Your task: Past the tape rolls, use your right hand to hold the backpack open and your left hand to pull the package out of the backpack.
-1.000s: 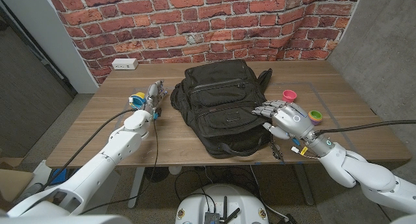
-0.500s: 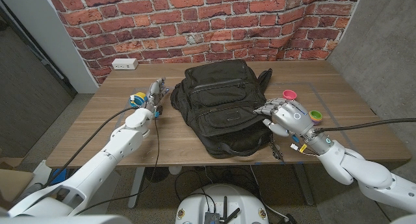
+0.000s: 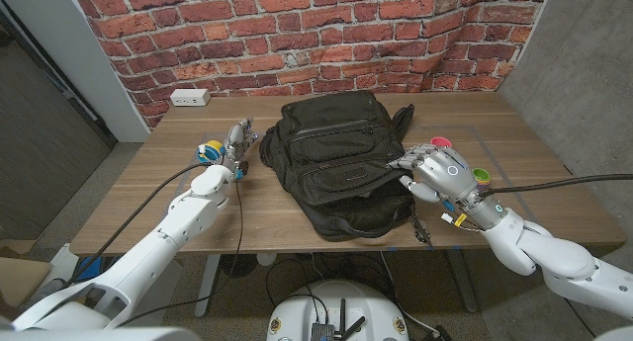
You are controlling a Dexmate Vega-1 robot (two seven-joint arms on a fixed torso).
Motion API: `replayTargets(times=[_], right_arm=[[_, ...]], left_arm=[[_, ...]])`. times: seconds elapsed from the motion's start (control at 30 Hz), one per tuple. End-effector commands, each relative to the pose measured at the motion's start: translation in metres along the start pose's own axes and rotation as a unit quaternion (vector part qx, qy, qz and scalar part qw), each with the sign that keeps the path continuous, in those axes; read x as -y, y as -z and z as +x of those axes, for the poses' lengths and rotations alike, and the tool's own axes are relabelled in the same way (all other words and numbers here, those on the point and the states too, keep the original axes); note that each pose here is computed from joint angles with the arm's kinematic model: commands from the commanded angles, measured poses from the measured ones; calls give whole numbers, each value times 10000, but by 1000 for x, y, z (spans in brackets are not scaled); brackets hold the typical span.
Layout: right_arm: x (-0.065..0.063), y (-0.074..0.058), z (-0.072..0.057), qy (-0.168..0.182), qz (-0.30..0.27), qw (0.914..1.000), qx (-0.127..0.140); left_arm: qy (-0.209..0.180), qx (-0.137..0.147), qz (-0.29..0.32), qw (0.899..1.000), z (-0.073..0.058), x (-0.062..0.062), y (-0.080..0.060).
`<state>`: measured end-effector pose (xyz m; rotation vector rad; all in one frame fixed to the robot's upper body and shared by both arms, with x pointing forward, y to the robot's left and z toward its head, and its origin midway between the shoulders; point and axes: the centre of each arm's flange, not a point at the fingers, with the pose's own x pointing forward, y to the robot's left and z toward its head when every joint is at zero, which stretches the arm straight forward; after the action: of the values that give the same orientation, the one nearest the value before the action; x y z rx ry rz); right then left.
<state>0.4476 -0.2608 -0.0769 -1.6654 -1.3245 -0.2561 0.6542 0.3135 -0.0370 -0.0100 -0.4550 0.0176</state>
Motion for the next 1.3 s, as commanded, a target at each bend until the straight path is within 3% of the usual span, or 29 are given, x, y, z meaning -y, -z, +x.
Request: replayTargets(times=[0.03, 0.73, 1.3], right_arm=[[13, 9, 12, 22, 125, 9999, -12], [30, 27, 34, -262, 755, 9966, -206], [39, 47, 56, -337, 1152, 9925, -238]], left_arm=[[26, 89, 52, 9999, -4, 1, -3], [155, 223, 420, 9987, -20, 9, -15], [87, 316, 433, 9985, -39, 10, -9]])
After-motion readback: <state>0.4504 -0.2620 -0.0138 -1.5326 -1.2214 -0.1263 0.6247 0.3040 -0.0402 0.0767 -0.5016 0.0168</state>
